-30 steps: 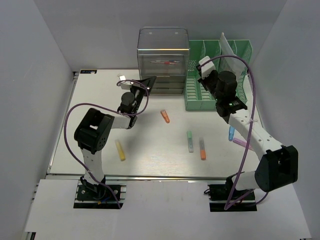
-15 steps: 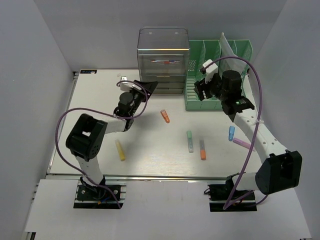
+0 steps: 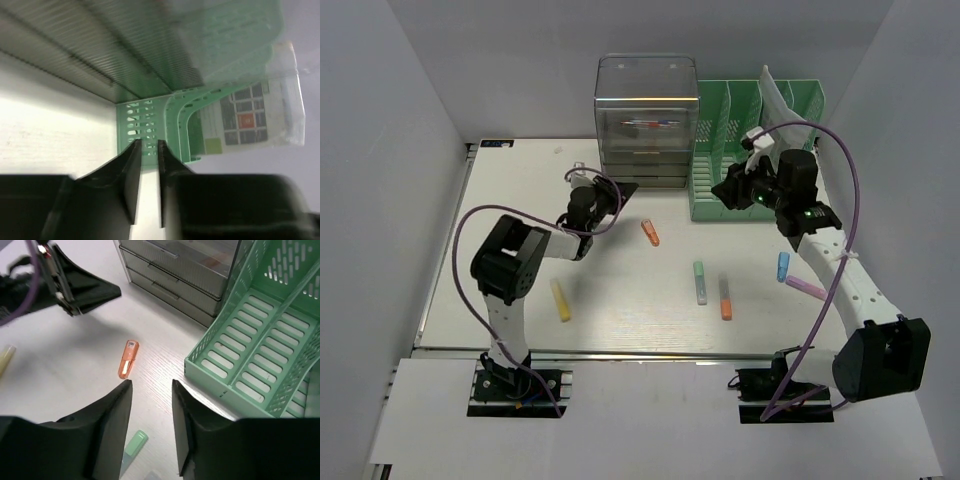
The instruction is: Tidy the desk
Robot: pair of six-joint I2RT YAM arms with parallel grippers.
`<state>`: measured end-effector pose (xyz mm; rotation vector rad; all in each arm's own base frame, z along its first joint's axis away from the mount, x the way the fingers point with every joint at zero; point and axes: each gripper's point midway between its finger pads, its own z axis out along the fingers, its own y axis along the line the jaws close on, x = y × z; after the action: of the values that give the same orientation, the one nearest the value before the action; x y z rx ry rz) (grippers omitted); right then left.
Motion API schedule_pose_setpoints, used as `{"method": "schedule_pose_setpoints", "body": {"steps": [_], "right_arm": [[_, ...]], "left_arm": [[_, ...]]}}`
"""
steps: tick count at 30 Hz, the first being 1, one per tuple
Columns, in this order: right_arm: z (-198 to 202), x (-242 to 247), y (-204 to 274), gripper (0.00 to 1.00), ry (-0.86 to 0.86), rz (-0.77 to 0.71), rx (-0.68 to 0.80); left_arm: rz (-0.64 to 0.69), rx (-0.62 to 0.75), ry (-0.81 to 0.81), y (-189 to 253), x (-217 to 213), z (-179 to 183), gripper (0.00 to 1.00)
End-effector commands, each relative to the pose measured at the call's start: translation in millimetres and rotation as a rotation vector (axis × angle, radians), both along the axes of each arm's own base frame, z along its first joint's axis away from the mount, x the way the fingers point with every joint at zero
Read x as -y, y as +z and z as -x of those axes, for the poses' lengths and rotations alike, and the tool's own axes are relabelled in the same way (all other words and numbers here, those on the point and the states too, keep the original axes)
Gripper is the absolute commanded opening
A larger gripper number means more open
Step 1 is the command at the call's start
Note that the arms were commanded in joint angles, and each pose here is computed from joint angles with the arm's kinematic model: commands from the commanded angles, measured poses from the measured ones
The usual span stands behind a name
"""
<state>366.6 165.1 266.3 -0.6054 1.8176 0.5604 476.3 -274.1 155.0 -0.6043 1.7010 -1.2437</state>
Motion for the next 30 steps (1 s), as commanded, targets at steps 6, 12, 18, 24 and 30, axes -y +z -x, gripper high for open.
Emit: {"method": "schedule_pose_setpoints", "body": {"steps": [6,12,18,24,30], "right_arm": [[2.6,1.5,6.4,0.31,0.003,-0.152,-0.145],[-2.9,3.7,3.3,0.38,0.015,-0.2,-0.172],[-7.2,1.0,-4.5,0.5,0.023,-0.231,-0.22],[-8.0,2.9,-0.8,0.5,0.016,-0.241,-0.21],[-5.3,6.5,3.2,0.5,0.007,-0.24,-0.186]], "left_arm": [[0.21,0.094,0.101,9.9,-2.3,-29.7,0.22],[0.227,0.112,0.141,3.6,1.7,-46.7,0.32],[0.241,0.137,0.125,6.2,12.1,-62.6,0.38],[0.226,0.113,0.133,-2.4,16.4,-74.3,0.38],[0.207,0.08,0.149,-7.3,18.3,-83.3,0.4]]}}
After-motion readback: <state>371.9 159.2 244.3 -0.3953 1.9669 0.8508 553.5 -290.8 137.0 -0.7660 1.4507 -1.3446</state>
